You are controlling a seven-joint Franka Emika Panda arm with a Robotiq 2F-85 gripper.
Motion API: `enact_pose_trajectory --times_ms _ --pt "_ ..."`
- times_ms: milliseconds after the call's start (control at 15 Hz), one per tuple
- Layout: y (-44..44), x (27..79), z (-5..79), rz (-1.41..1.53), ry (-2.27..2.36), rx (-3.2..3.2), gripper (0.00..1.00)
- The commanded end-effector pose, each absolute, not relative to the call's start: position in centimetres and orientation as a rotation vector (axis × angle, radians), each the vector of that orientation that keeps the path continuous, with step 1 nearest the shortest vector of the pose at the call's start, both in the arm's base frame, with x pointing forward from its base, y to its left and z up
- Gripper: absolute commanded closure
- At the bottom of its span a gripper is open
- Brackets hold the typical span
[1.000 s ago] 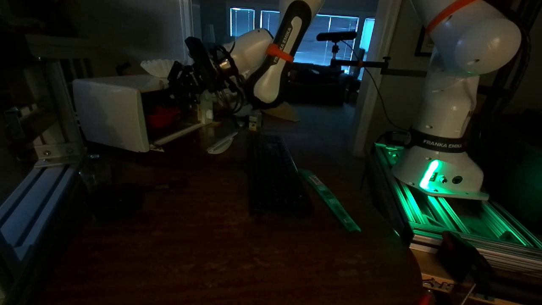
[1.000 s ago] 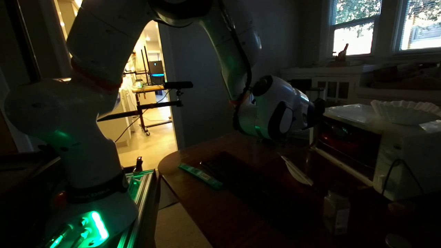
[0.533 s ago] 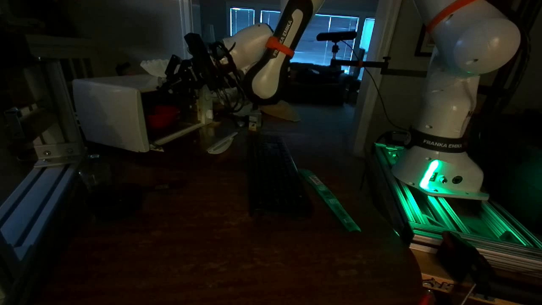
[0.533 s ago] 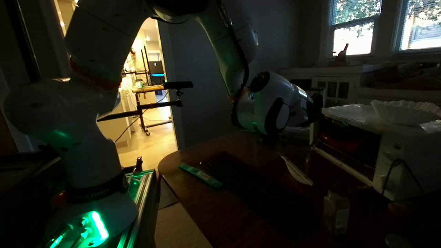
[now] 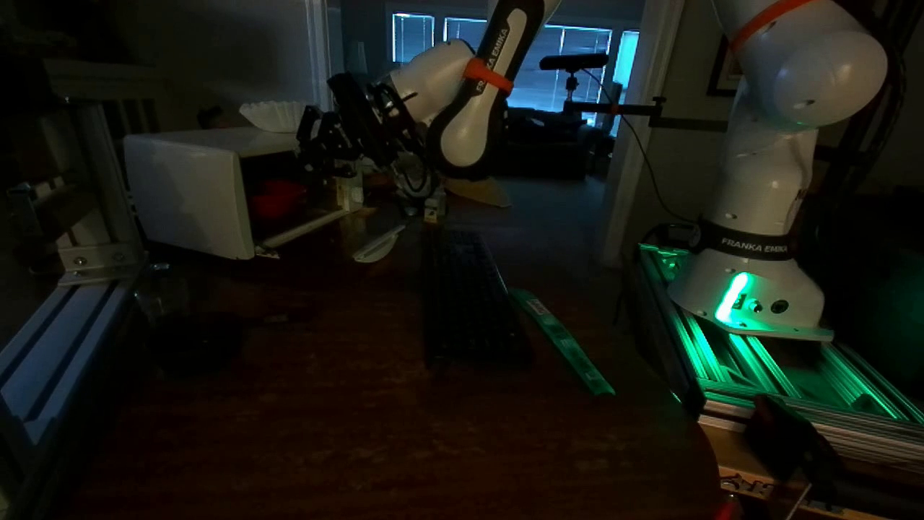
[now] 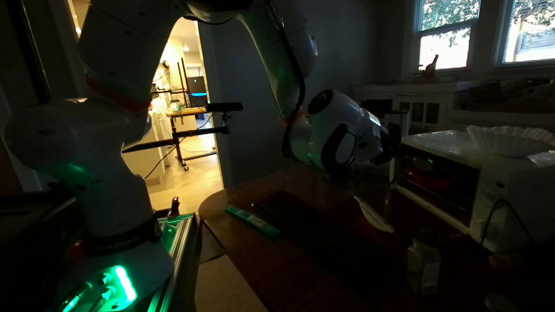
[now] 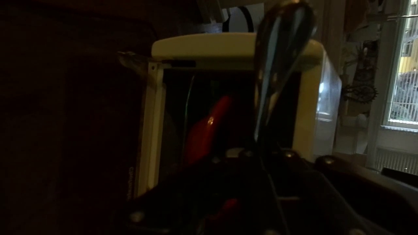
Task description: Pick up the spoon and use it to move the red bowl in the microwave closer
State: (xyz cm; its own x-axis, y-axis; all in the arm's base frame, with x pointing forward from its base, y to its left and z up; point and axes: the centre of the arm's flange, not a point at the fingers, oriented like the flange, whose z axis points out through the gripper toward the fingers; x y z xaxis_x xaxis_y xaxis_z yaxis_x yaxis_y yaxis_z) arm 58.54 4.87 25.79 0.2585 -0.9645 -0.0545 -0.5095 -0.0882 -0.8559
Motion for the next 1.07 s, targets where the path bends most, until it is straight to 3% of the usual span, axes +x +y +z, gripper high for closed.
enact_pose_trajectory --times_ms 0,1000 --pt "4.9 57.0 26.8 -0.739 1.376 -1.774 0.98" --pt "8.5 47.9 32.1 -0.857 0.964 -2.262 0.98"
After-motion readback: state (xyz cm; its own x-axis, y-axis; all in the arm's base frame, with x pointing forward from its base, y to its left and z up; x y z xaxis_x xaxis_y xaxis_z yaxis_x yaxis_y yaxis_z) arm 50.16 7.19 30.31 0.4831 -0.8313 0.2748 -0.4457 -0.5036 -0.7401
